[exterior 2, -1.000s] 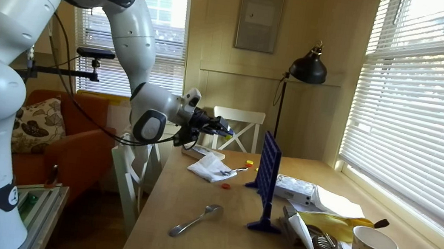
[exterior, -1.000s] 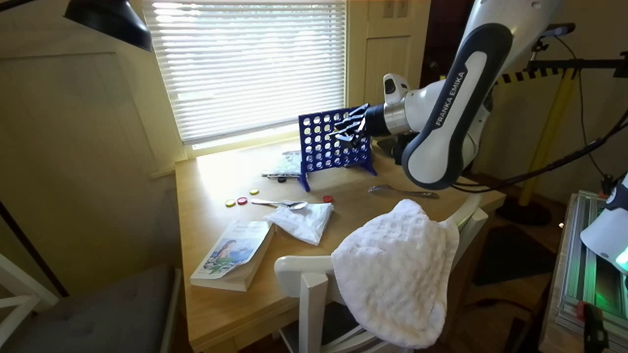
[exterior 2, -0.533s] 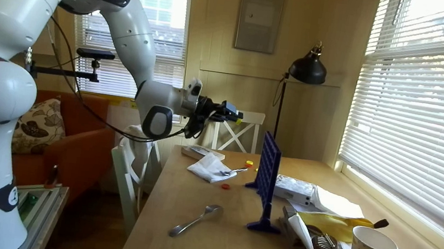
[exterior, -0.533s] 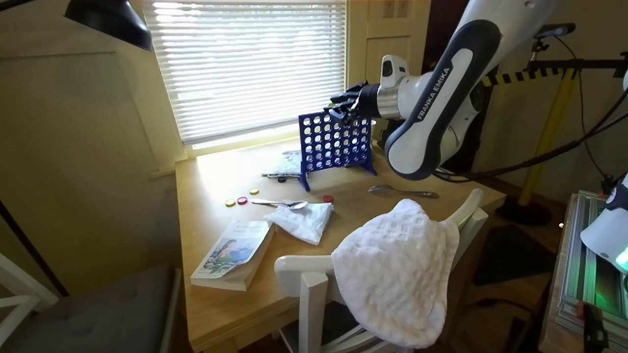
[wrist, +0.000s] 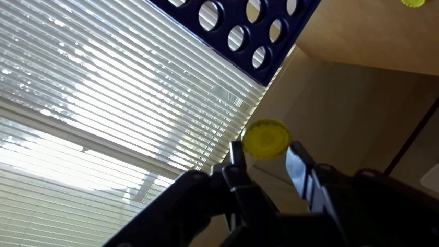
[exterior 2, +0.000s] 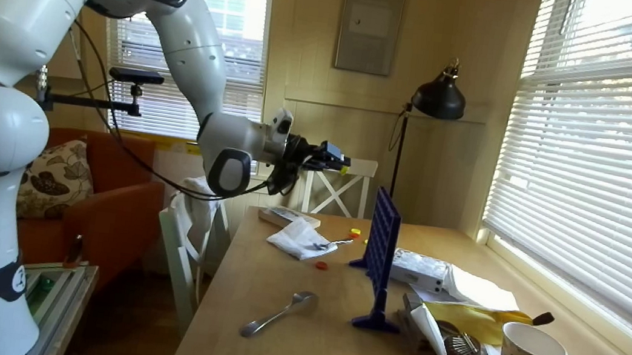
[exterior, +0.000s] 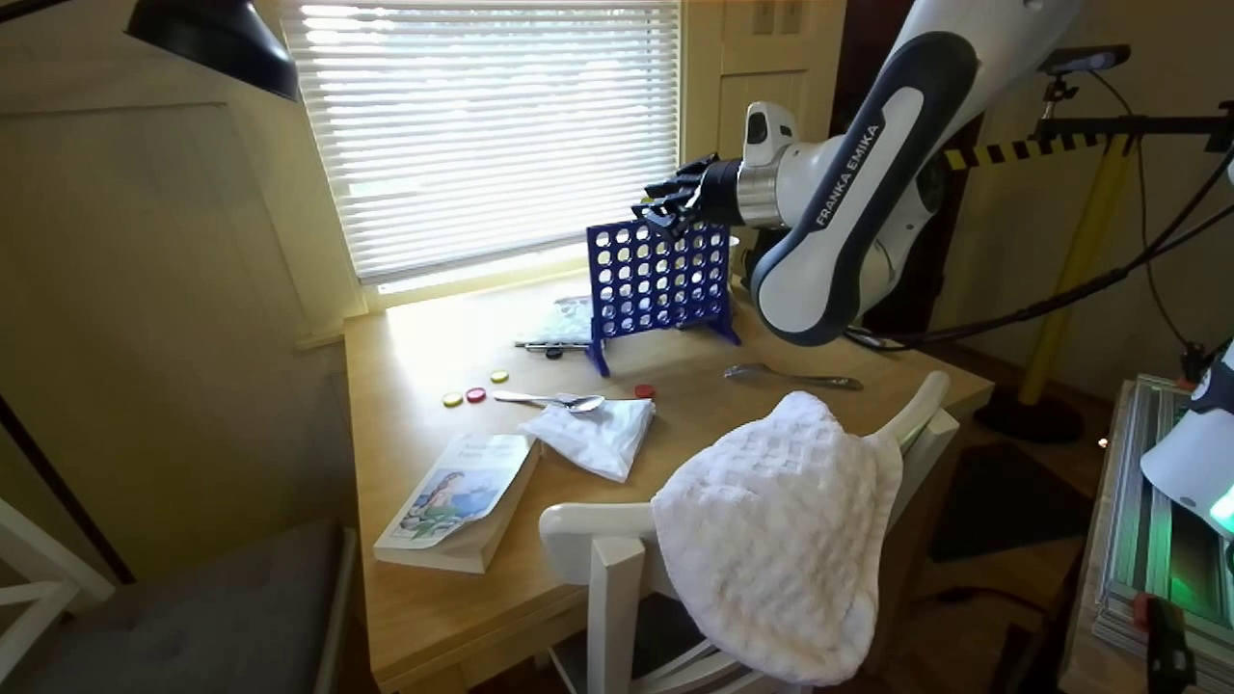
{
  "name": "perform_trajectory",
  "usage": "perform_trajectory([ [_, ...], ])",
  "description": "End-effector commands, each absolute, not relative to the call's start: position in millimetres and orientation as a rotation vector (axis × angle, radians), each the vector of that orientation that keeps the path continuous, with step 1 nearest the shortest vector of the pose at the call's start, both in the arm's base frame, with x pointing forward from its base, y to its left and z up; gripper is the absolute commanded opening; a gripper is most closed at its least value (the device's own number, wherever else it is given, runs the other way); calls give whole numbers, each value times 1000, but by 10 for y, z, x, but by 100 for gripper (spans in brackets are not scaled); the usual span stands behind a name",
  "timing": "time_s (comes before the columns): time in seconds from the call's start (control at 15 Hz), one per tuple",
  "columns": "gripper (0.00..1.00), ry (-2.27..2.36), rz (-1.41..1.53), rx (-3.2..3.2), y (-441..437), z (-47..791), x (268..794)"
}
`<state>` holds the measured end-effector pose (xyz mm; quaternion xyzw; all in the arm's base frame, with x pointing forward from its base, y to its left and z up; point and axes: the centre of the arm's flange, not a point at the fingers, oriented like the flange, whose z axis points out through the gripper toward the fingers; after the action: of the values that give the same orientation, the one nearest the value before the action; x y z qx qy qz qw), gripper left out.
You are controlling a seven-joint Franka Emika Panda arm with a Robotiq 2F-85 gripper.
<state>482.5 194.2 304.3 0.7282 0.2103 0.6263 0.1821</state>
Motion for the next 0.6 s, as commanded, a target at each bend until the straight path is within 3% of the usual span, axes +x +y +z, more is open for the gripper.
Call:
perform_trajectory([
  [0.0, 12, 542, 1857, 1970, 2070, 3129, 4867],
  [0.53, 12, 121, 1738, 1885, 1570, 3196, 4675],
])
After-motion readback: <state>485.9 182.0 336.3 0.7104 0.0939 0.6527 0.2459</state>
